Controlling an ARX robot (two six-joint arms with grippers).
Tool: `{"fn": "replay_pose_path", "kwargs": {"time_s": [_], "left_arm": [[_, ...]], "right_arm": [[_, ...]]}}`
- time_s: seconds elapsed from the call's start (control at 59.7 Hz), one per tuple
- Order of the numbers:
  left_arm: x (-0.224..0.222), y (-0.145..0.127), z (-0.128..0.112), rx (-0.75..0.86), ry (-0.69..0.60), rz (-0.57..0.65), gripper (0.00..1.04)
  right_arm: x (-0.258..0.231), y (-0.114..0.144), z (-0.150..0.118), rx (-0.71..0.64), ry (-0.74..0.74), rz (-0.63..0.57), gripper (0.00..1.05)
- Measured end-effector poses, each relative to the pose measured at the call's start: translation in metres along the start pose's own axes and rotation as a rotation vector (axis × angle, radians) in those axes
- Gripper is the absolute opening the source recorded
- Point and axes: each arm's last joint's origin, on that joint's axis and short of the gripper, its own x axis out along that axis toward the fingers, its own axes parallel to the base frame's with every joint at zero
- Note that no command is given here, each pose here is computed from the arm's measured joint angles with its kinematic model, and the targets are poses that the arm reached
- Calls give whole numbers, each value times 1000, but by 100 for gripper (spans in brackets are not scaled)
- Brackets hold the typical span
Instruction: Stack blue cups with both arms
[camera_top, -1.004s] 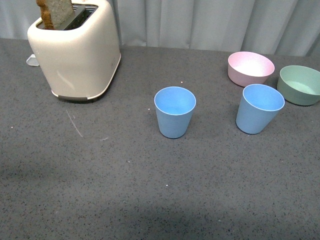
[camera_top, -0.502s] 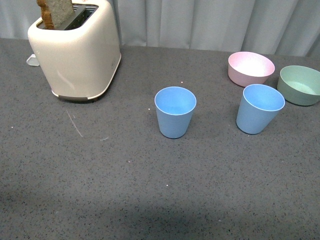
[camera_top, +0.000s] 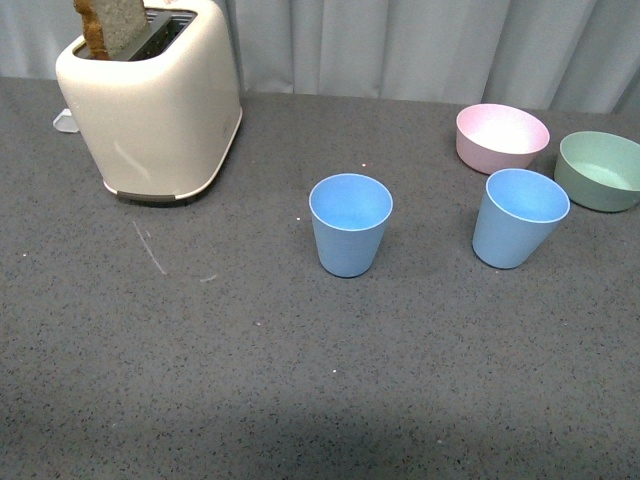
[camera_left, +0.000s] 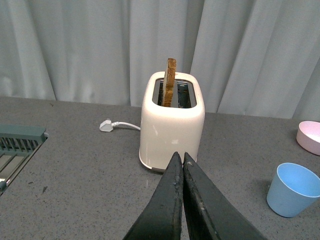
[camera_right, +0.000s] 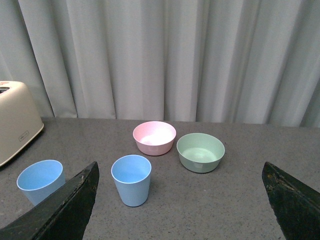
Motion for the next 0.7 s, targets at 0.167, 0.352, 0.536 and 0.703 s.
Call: {"fn": "replay_pose_path", "kwargs": {"time_s": [0.167,0.352,0.536,0.703], "left_arm": [[-5,0,1,0,-3,0,4],[-12,0,1,0,-4,0,4],[-16,0,1,0,-3,0,4],[-25,0,-4,0,32,-1,4]], "right_arm": [[0,0,0,0,0,0,95],[0,0,0,0,0,0,95],[0,0,0,0,0,0,95],[0,0,0,0,0,0,95]]}}
